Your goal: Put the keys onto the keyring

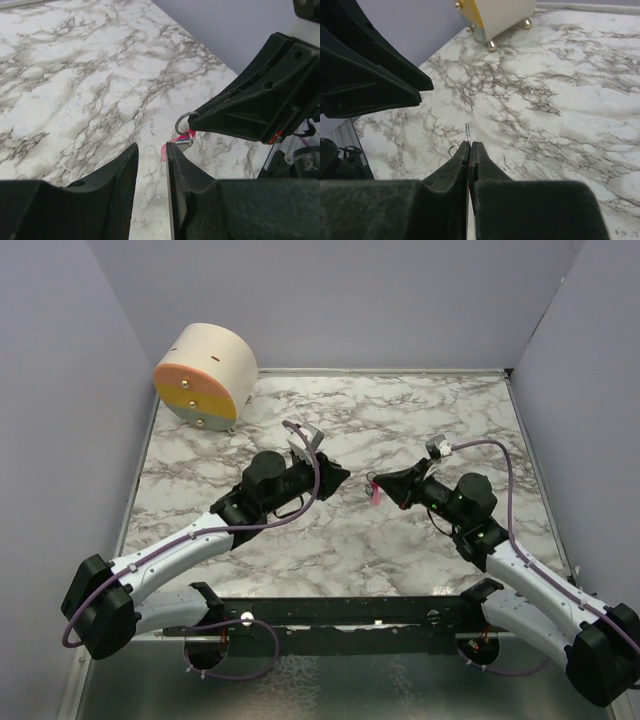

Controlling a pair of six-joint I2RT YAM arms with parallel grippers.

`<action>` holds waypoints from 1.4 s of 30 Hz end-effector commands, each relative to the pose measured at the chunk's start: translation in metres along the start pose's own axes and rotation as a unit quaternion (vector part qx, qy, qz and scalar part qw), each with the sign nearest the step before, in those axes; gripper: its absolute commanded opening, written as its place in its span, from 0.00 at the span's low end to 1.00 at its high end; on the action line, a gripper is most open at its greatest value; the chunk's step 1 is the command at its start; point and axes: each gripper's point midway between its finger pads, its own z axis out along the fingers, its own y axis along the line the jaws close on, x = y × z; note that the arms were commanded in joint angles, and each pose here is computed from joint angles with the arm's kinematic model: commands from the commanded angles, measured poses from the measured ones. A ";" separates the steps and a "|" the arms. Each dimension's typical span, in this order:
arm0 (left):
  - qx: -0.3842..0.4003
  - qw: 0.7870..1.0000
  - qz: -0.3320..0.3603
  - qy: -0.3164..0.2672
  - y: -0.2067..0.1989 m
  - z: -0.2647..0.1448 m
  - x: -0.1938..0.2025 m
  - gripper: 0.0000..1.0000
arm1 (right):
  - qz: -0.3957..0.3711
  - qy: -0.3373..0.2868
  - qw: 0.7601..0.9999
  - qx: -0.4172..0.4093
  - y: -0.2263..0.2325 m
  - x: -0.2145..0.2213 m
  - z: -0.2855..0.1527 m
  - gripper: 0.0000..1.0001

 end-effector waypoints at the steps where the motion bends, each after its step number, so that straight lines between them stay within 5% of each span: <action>1: 0.028 0.996 -0.013 -0.086 -0.012 0.004 -0.036 0.31 | -0.002 -0.058 0.996 -0.061 0.024 -0.030 0.003 0.01; 19: 0.089 0.985 -0.030 -0.147 -0.032 -0.004 -0.058 0.45 | 0.057 -0.102 0.985 -0.124 0.049 -0.071 0.020 0.01; 42: 0.152 0.978 -0.046 -0.132 -0.045 0.001 -0.060 0.44 | 0.074 -0.110 0.978 -0.162 0.063 -0.084 0.022 0.01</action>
